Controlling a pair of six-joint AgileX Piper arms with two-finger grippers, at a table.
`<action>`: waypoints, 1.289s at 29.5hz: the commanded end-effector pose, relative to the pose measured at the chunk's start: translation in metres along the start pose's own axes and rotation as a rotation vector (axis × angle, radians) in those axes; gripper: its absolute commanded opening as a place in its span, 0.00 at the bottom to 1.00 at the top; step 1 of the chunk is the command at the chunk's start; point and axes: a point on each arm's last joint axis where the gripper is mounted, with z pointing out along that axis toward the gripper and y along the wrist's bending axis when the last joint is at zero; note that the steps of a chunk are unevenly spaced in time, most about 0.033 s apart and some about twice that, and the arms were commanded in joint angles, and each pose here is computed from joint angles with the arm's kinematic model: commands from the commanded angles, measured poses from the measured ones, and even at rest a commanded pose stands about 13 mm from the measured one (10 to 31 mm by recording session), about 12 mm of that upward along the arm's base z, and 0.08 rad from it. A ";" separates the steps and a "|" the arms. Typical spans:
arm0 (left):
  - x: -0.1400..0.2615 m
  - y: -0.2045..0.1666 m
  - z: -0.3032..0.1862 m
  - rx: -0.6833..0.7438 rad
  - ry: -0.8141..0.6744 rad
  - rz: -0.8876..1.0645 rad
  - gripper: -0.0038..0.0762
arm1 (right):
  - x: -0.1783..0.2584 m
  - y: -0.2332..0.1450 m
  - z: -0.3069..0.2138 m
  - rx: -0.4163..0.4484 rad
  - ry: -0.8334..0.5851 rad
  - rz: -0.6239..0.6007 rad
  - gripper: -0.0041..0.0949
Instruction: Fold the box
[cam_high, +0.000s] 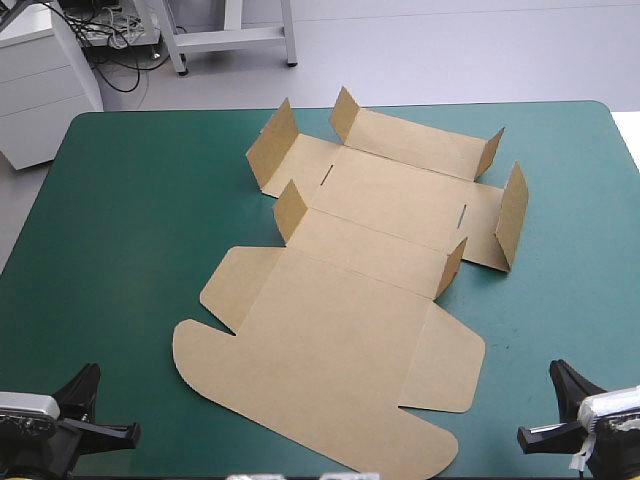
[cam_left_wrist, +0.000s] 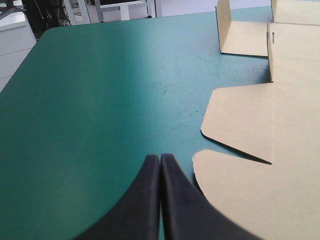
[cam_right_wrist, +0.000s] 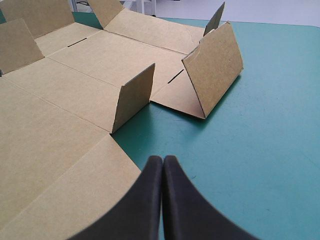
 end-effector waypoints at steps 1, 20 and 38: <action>-0.010 0.000 -0.006 0.003 -0.105 -0.007 0.01 | -0.013 0.000 -0.010 0.007 -0.135 -0.010 0.02; -0.010 0.000 -0.006 0.006 -0.105 -0.008 0.01 | -0.013 0.000 -0.010 0.003 -0.134 -0.038 0.15; -0.010 0.000 -0.006 0.006 -0.105 -0.008 0.01 | -0.068 -0.003 0.028 -0.001 0.049 0.070 0.77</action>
